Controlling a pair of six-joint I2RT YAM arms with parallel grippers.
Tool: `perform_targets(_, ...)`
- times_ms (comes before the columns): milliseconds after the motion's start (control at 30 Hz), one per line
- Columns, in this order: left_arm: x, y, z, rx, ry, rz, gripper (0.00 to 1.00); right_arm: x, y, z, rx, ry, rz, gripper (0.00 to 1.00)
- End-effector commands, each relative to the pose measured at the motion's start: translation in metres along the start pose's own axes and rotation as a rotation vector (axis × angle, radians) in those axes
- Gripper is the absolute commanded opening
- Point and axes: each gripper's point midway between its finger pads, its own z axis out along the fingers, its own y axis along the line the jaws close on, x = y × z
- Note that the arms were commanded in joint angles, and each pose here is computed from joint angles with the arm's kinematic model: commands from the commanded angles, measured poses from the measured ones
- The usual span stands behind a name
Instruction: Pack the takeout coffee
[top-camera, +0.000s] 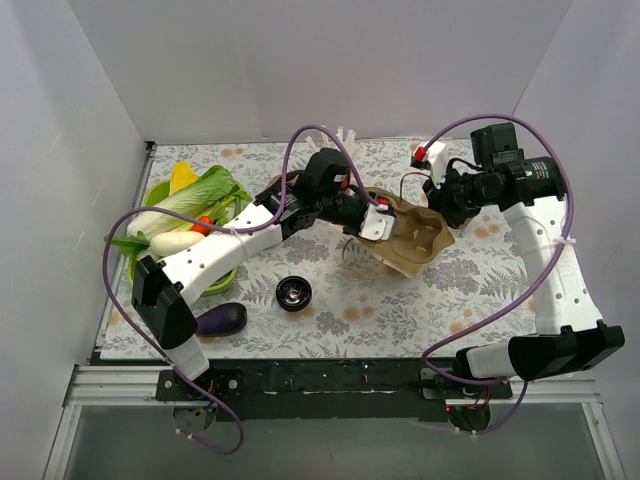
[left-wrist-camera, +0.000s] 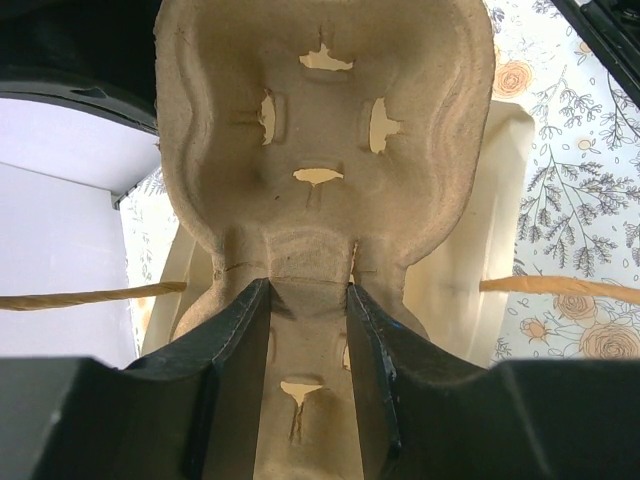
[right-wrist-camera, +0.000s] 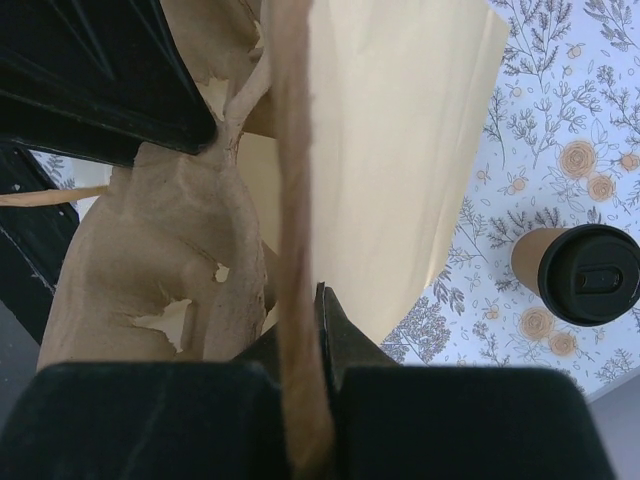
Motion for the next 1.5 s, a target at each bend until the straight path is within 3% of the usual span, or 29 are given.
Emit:
perform_targets(0, 0.001, 0.000, -0.005, -0.015, 0.023, 0.056, 0.00, -0.006, 0.007, -0.006, -0.004, -0.040, -0.030, 0.01)
perform_targets(300, -0.014, -0.003, -0.011, -0.025, -0.032, -0.001, 0.00, 0.000, 0.006, -0.003, 0.000, -0.025, -0.031, 0.01)
perform_targets(567, 0.030, -0.022, -0.007, 0.039, 0.113, 0.121, 0.00, -0.006, 0.010, -0.007, -0.016, -0.048, -0.038, 0.01)
perform_targets(1033, 0.010, -0.015, 0.023, 0.085, 0.123, 0.297, 0.00, 0.003, 0.026, -0.007, -0.040, -0.036, -0.011, 0.01)
perform_targets(1467, 0.022, -0.014, 0.011, 0.103, 0.265, 0.262, 0.00, 0.012, 0.029, -0.003, -0.064, 0.002, 0.006, 0.01)
